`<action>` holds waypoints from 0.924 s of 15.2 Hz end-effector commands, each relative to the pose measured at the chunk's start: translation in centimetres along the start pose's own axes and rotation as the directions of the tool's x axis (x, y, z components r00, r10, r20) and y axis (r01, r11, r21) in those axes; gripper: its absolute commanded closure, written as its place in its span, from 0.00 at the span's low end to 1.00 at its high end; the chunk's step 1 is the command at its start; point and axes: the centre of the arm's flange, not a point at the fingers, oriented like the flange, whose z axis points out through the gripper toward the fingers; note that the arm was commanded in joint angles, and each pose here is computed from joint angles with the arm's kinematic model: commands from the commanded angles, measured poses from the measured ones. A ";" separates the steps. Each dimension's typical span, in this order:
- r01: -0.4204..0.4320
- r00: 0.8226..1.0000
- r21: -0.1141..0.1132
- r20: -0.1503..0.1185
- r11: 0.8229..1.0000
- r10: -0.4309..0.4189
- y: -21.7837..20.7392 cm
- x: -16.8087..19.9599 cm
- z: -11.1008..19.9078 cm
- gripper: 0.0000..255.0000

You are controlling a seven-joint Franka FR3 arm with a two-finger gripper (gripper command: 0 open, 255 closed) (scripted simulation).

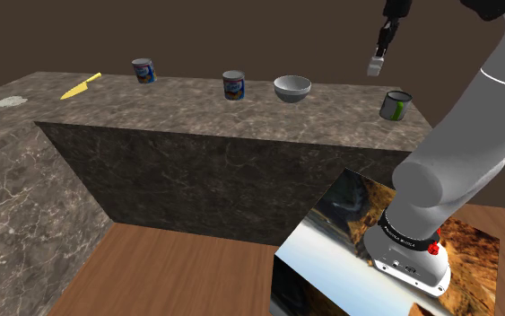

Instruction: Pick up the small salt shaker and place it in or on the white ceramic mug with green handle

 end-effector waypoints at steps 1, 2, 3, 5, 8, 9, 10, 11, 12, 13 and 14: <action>0.003 1.000 0.000 0.000 1.000 -0.003 1.4 -2.2 -0.3 1.00; 0.003 1.000 0.000 0.000 1.000 -0.003 2.3 -3.2 -0.4 1.00; 0.003 1.000 0.000 0.000 1.000 -0.003 3.2 -4.1 -0.6 1.00; 0.003 1.000 0.000 0.000 1.000 -0.003 4.9 -6.1 -0.9 1.00; 0.003 1.000 0.000 0.000 1.000 -0.003 7.5 -9.1 -1.3 1.00; 0.003 1.000 0.000 0.000 1.000 -0.003 8.3 -10.1 -1.5 1.00; 0.003 1.000 0.000 0.000 1.000 -0.003 9.2 -11.0 -1.6 1.00; 0.003 1.000 0.000 0.000 1.000 -0.003 9.8 -11.7 -1.7 1.00; 0.003 1.000 0.000 0.000 1.000 -0.003 9.8 -11.8 -1.2 1.00; 0.003 1.000 0.000 0.000 1.000 -0.003 9.8 -11.8 -0.7 1.00; 0.003 1.000 0.000 0.000 1.000 -0.003 9.9 -11.8 -0.1 1.00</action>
